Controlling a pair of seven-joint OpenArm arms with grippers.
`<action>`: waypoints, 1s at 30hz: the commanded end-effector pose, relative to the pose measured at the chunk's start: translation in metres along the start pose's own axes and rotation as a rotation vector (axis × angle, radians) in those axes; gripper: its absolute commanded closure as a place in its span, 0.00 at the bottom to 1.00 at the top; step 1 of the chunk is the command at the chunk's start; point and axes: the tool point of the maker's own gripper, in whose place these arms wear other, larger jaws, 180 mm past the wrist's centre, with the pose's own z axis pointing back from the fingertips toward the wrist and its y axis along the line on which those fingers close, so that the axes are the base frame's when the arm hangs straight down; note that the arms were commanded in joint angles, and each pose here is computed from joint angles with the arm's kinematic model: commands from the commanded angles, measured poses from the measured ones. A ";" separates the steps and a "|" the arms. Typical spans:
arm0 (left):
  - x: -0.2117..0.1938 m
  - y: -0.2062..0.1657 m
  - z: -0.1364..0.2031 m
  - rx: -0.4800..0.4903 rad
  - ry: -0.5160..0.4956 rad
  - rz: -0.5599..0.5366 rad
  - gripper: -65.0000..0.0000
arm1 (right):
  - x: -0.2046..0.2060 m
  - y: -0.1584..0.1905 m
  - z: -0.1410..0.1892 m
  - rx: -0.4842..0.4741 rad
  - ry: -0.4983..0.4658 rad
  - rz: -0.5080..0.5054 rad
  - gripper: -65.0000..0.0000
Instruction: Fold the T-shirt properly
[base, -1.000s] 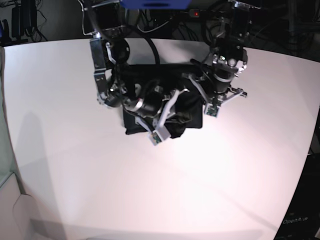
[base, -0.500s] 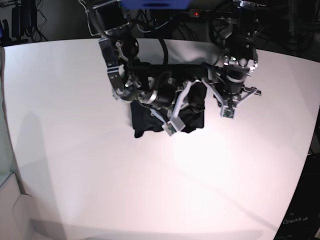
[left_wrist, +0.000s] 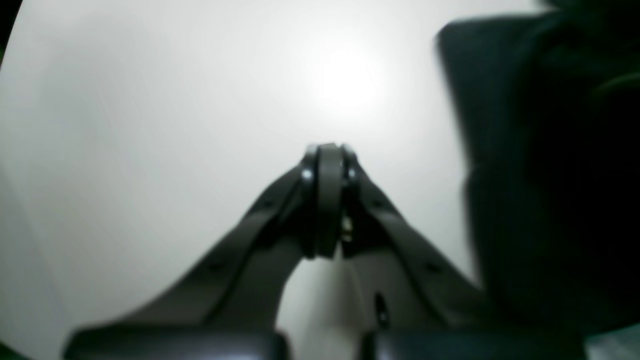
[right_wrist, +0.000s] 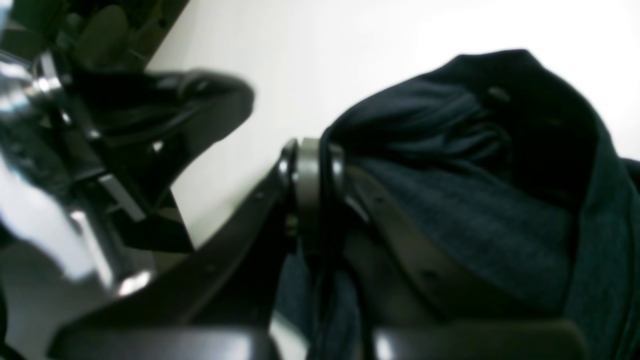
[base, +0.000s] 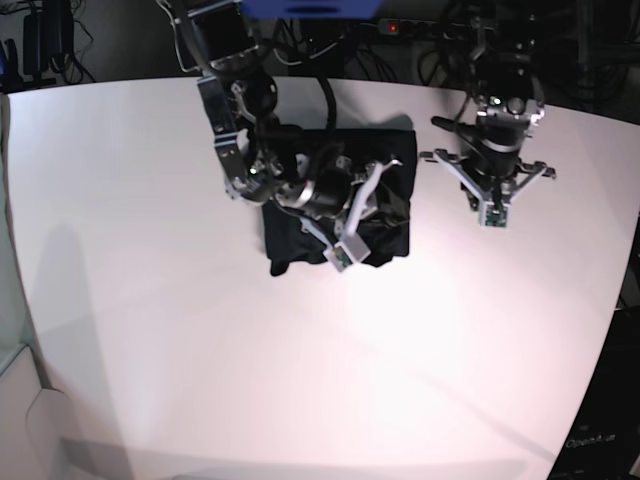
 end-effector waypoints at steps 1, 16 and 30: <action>0.014 0.007 0.002 0.018 -0.053 0.003 1.00 | 0.025 0.006 -0.001 0.023 -0.069 0.018 1.00; 0.002 0.019 0.005 0.049 -0.024 0.013 1.00 | 0.020 -0.005 -0.011 0.019 -0.029 0.002 1.00; 0.002 0.018 0.005 0.045 -0.024 0.012 1.00 | 0.013 0.040 -0.031 0.131 0.079 0.143 0.56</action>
